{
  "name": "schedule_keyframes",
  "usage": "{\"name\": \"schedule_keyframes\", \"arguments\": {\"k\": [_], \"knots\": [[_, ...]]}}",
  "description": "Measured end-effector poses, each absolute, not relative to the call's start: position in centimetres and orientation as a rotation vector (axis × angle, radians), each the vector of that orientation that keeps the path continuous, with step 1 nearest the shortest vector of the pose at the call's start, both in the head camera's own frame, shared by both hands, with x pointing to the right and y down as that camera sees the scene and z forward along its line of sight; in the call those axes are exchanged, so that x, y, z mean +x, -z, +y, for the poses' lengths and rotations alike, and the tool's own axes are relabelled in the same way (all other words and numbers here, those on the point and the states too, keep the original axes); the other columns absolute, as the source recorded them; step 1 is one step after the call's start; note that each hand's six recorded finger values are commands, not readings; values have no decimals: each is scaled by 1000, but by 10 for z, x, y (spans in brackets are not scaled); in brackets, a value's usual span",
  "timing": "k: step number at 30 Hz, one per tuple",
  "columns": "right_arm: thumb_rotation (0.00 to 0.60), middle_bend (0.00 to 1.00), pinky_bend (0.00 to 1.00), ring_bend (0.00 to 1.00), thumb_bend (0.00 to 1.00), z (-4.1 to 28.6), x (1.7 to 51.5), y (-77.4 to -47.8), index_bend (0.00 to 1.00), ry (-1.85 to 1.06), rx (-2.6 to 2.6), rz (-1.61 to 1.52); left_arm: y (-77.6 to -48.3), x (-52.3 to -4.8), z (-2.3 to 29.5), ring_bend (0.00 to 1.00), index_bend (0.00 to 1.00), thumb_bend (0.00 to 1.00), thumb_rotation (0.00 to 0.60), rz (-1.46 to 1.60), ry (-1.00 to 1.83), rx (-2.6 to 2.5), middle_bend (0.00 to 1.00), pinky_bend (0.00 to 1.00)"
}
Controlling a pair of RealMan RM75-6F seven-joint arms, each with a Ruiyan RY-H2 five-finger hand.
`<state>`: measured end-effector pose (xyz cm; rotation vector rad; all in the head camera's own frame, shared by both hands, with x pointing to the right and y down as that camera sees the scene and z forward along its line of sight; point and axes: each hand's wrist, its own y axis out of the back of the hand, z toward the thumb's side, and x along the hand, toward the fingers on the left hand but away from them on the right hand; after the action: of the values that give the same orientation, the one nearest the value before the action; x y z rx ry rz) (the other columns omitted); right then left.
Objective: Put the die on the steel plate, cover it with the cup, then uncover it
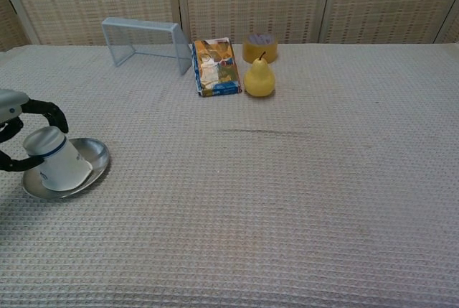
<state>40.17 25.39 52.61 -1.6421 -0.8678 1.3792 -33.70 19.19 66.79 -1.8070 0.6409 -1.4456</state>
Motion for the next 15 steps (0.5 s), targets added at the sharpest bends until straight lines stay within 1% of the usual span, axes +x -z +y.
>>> {"name": "schedule_keyframes", "arguments": {"k": [5,12,15], "knots": [[525,0,0,0,173,254,402,-528,0,-1385,-1643,-864,-664,-335,190,829,531,369,600,679,1415,-1848,682,1000],[525,0,0,0,173,254,402,-525,0,-1382,-1636,-876,-676,-353,174,840,545,367,600,657,1481,-1682,694,1000],[525,0,0,0,173,253,403,-525,0,-1384,-1635,-877,-676,-357,169,845,551,368,600,674,1489,-1623,702,1000]]}}
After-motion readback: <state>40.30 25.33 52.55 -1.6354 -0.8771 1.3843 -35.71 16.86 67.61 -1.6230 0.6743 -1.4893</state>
